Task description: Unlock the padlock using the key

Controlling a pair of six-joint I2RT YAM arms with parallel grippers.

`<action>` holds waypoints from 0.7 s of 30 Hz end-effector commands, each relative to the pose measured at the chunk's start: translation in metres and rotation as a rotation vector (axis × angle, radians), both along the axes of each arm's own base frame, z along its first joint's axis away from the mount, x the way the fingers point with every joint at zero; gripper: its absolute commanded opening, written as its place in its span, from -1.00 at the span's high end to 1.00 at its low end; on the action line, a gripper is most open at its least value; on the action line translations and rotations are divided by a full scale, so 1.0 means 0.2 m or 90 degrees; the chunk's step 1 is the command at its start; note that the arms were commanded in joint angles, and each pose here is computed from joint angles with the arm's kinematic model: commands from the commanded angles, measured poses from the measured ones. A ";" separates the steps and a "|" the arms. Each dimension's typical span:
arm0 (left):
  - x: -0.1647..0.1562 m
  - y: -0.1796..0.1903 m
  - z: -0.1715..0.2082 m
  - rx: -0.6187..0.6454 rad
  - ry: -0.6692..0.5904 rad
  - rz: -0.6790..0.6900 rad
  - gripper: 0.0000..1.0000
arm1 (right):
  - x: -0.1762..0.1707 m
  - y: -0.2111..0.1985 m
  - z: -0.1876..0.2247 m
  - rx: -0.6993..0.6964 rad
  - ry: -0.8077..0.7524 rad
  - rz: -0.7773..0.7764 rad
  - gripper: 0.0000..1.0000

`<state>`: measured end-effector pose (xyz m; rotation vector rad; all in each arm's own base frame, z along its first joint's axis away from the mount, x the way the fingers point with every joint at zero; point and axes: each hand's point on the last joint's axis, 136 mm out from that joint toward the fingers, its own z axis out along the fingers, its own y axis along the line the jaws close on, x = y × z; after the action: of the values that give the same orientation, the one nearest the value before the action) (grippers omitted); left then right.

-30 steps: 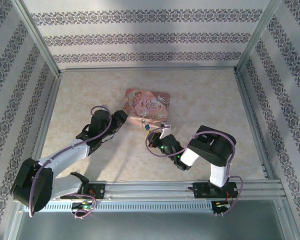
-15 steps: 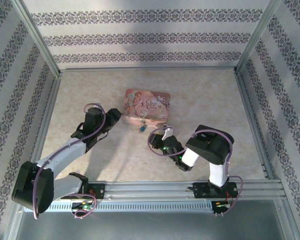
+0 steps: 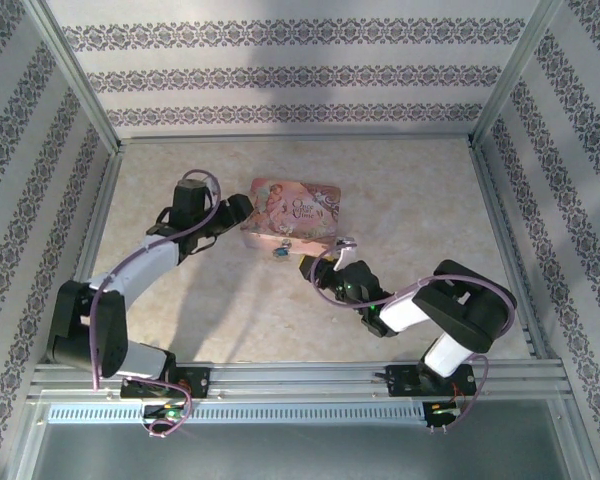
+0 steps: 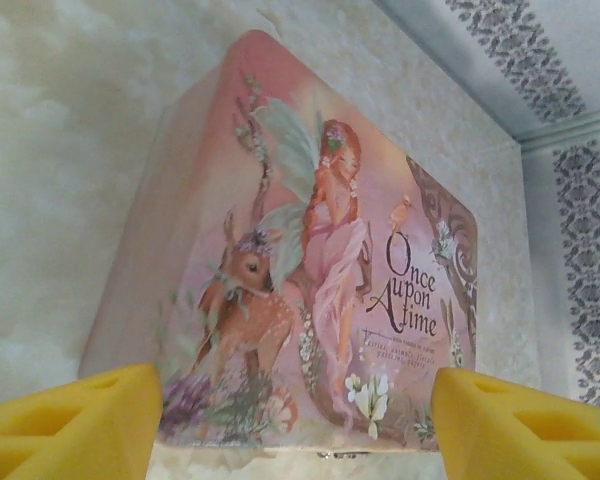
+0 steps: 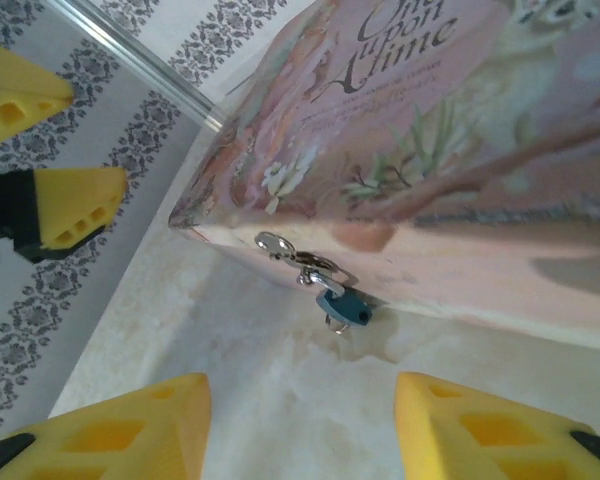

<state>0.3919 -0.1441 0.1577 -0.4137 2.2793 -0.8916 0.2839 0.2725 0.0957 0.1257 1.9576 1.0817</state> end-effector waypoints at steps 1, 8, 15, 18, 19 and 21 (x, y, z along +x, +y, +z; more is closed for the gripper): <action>0.00 -0.02 -0.12 0.032 0.050 -0.065 -0.44 | -0.01 0.05 -0.01 0.038 0.047 0.045 -0.13; 0.03 -0.03 -0.31 0.065 0.137 -0.090 -0.45 | 0.12 0.08 0.02 0.088 0.071 0.045 -0.20; -0.06 -0.03 -0.44 0.055 0.184 -0.090 -0.33 | 0.25 0.03 0.01 0.089 0.071 0.050 -0.21; -0.10 -0.03 -0.48 0.038 0.197 -0.087 -0.26 | 0.31 -0.01 0.01 0.085 0.065 0.060 -0.21; -0.12 -0.03 -0.49 0.033 0.202 -0.085 -0.24 | 0.33 -0.02 0.01 0.083 0.060 0.067 -0.22; -0.16 -0.04 -0.50 0.023 0.210 -0.080 -0.23 | 0.36 -0.04 0.02 0.078 0.051 0.080 -0.24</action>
<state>0.3868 -0.1580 0.0828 -0.3485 2.5471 -0.9046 0.3474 0.2642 0.0918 0.2004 2.0121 1.2728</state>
